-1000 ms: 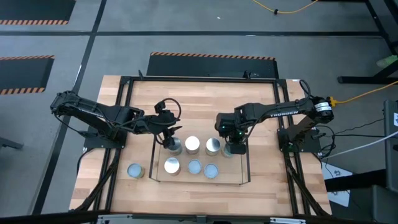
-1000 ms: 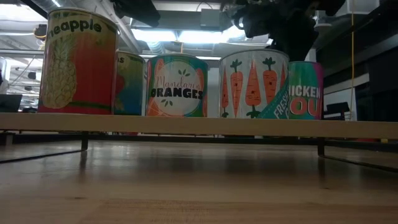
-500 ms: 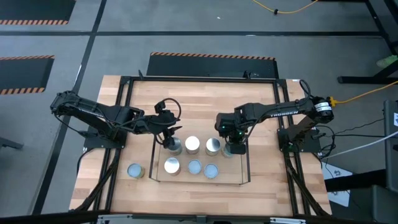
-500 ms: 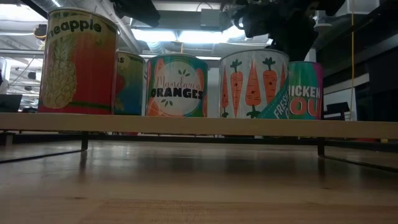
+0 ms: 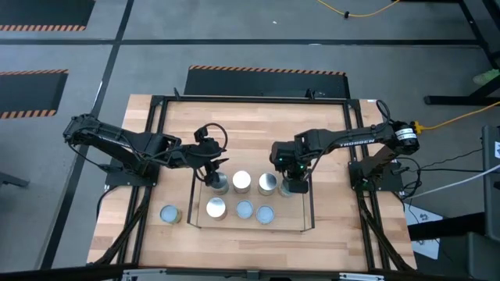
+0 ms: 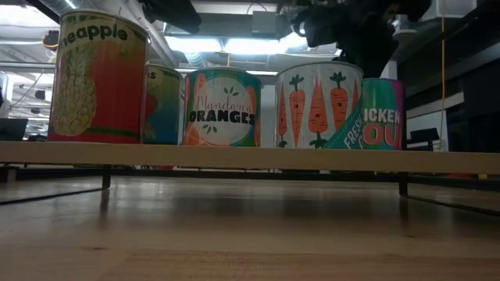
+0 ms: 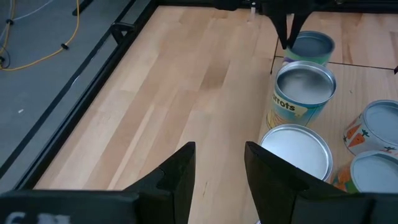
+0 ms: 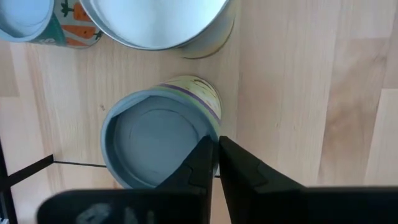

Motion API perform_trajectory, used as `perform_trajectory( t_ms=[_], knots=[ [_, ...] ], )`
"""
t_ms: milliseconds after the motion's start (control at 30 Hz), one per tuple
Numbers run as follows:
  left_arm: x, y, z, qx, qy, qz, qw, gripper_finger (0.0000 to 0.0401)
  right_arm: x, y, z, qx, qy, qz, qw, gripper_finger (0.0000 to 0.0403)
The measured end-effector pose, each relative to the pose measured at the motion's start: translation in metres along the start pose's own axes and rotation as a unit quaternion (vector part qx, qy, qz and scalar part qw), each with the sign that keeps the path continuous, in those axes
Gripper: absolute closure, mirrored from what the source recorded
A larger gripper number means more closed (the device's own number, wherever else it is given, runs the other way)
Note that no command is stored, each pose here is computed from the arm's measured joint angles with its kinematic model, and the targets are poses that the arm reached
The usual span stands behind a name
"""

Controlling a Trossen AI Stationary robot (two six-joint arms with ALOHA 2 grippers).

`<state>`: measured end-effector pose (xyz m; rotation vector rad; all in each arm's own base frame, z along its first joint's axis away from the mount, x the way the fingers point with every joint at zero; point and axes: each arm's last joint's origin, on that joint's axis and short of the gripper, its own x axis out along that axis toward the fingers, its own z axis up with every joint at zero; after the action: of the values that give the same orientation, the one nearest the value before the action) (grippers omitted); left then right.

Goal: Pick and place cans onto a shelf
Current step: Put the blue canned chicken soup on the shelf

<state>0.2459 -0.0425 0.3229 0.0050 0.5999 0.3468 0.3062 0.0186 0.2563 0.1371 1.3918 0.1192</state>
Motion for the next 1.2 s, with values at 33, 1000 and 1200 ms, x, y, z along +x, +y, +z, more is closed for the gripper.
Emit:
perform_trajectory(
  t_ms=[33,1000,1200],
  knots=[
    [0.0000,0.0000,0.0000,0.000,0.000,0.000,1.000,0.0269,0.0000,0.0000,0.0000,0.001,0.000,0.000,1.000,0.0373],
    [0.0000,0.0001,0.0001,0.013,0.000,0.000,1.000,0.0269,0.0000,0.0000,-0.0002,0.027,0.001,0.000,1.000,0.0369],
    [0.0000,0.0001,0.0001,0.013,0.000,0.000,1.000,0.0269,0.0000,0.0001,-0.0001,0.027,0.001,0.002,1.000,0.0369]
  ],
)
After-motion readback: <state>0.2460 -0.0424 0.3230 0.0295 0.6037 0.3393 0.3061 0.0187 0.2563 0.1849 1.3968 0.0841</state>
